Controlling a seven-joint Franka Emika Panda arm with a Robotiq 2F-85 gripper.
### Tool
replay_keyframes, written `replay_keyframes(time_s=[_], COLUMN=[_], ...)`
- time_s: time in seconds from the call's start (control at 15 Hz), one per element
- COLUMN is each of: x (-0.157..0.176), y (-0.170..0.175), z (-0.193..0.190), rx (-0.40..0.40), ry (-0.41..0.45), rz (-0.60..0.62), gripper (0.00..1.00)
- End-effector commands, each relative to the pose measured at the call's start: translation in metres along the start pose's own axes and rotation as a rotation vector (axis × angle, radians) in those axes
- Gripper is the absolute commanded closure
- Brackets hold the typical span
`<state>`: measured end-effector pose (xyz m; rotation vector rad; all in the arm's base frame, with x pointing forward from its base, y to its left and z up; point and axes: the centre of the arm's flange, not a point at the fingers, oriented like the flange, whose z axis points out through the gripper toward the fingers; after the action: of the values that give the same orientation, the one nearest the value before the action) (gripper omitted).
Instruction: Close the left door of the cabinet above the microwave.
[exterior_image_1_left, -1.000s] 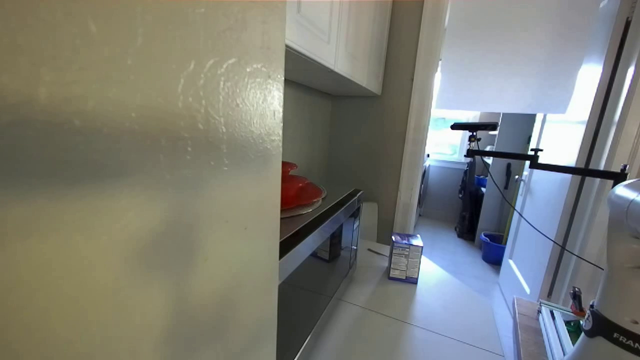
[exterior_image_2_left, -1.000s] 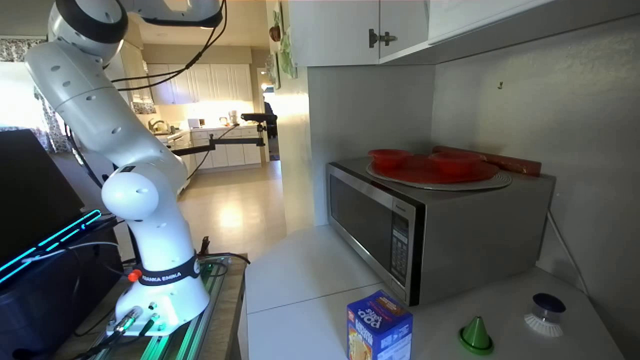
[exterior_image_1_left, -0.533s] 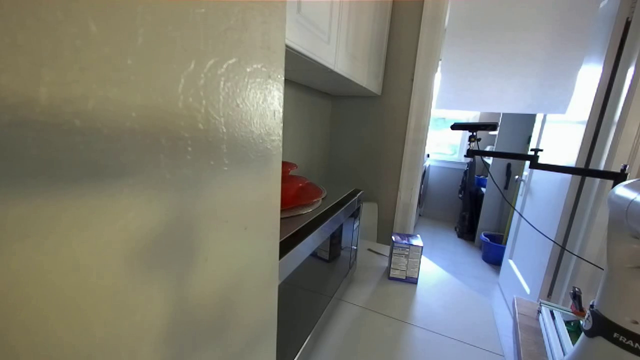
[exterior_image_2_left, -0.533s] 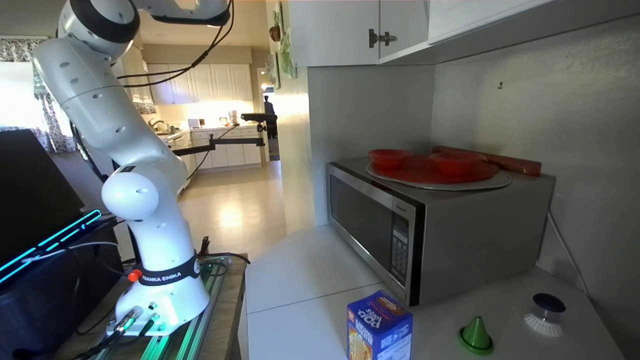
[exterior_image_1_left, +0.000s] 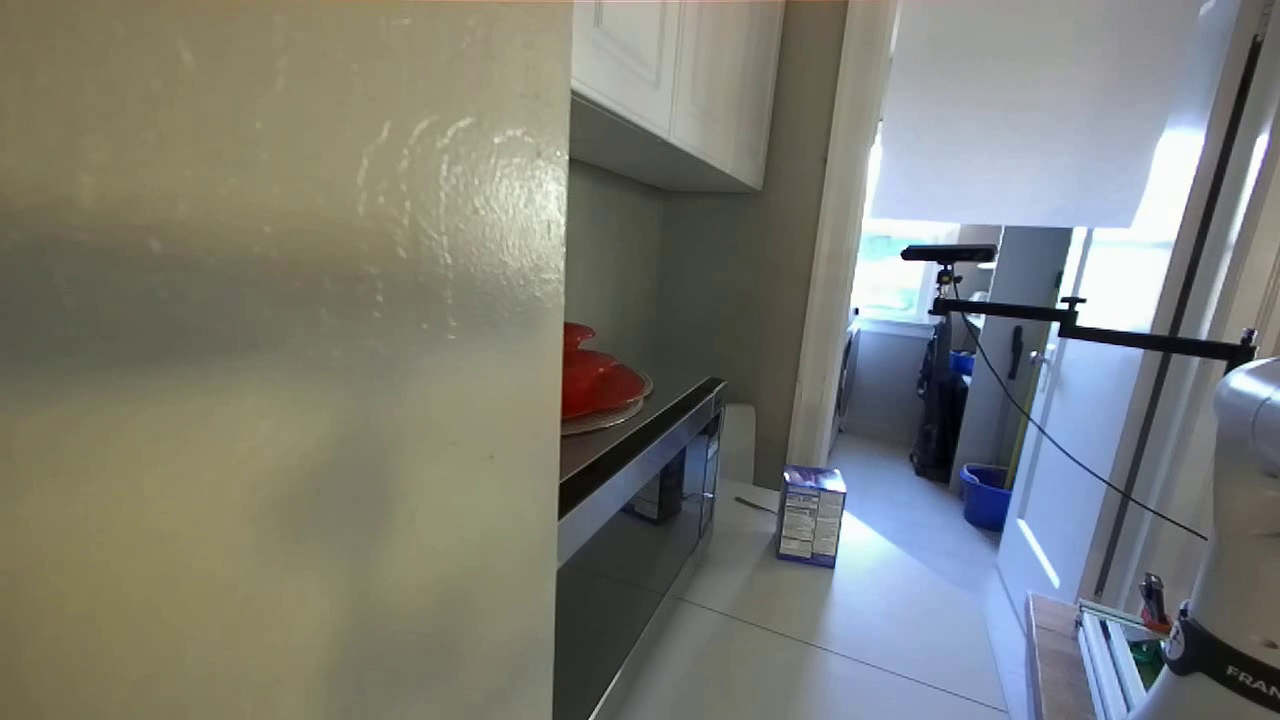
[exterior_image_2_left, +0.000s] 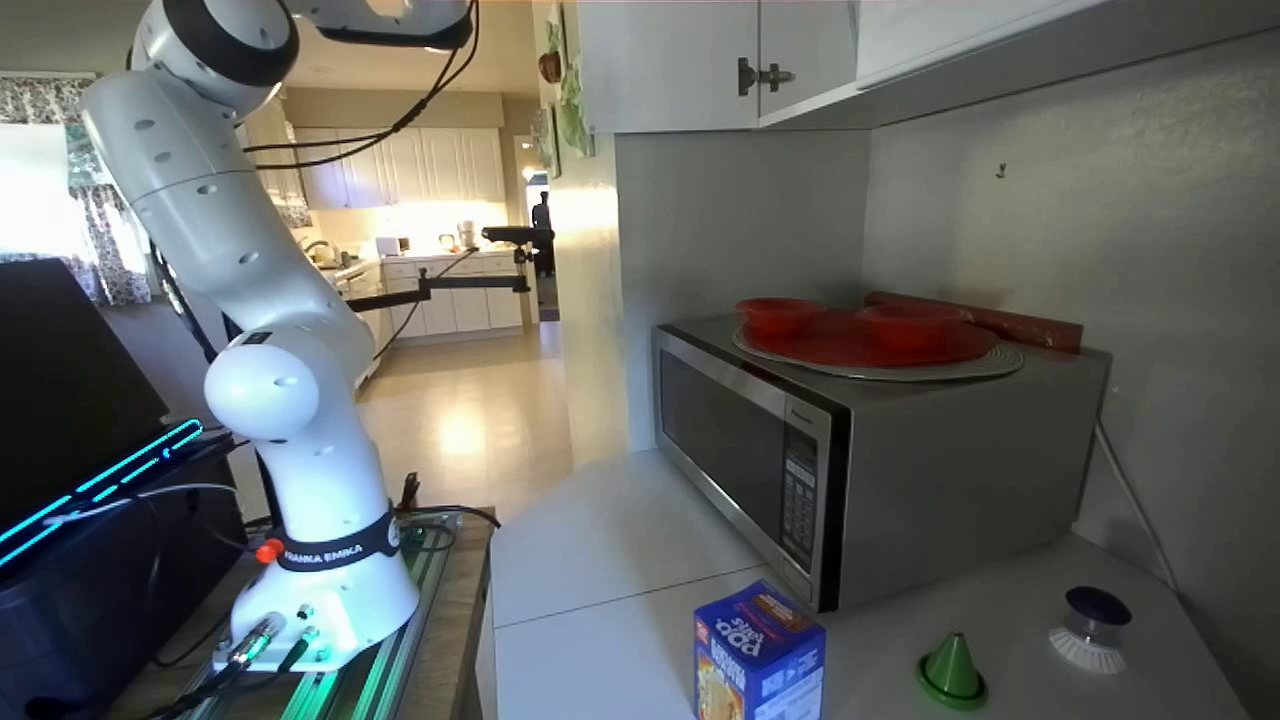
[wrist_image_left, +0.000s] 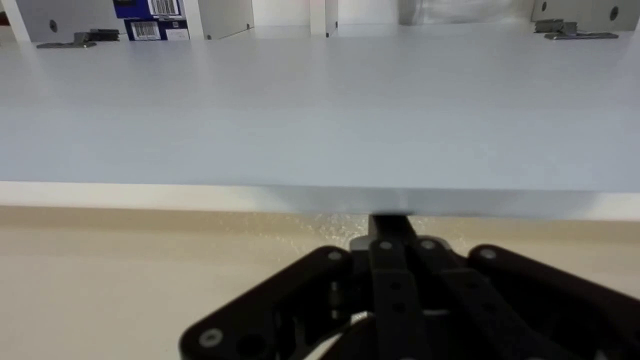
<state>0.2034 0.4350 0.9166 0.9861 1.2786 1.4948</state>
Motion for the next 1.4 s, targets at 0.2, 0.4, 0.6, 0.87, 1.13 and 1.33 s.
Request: replay_keyframes(time_s=[0.2, 0.4, 0.6, 0.87, 1.13, 1.33], x=[-0.022, -0.041, -0.064, -0.093, -0.122, -0.145], y=[0.005, 0.006, 0.004, 0.0, -0.005, -0.005], z=[0.007, 0.01, 0.018, 0.029, 0.038, 0.044], rx=[0.002, 0.004, 0.01, 0.022, 0.035, 0.037], ry=[-0.056, -0.093, -0.132, -0.184, -0.236, -0.276], rz=[0.019, 0.024, 0.03, 0.044, 0.057, 0.067], gripper=[1.0, 1.0, 1.0, 1.0, 1.0, 1.0])
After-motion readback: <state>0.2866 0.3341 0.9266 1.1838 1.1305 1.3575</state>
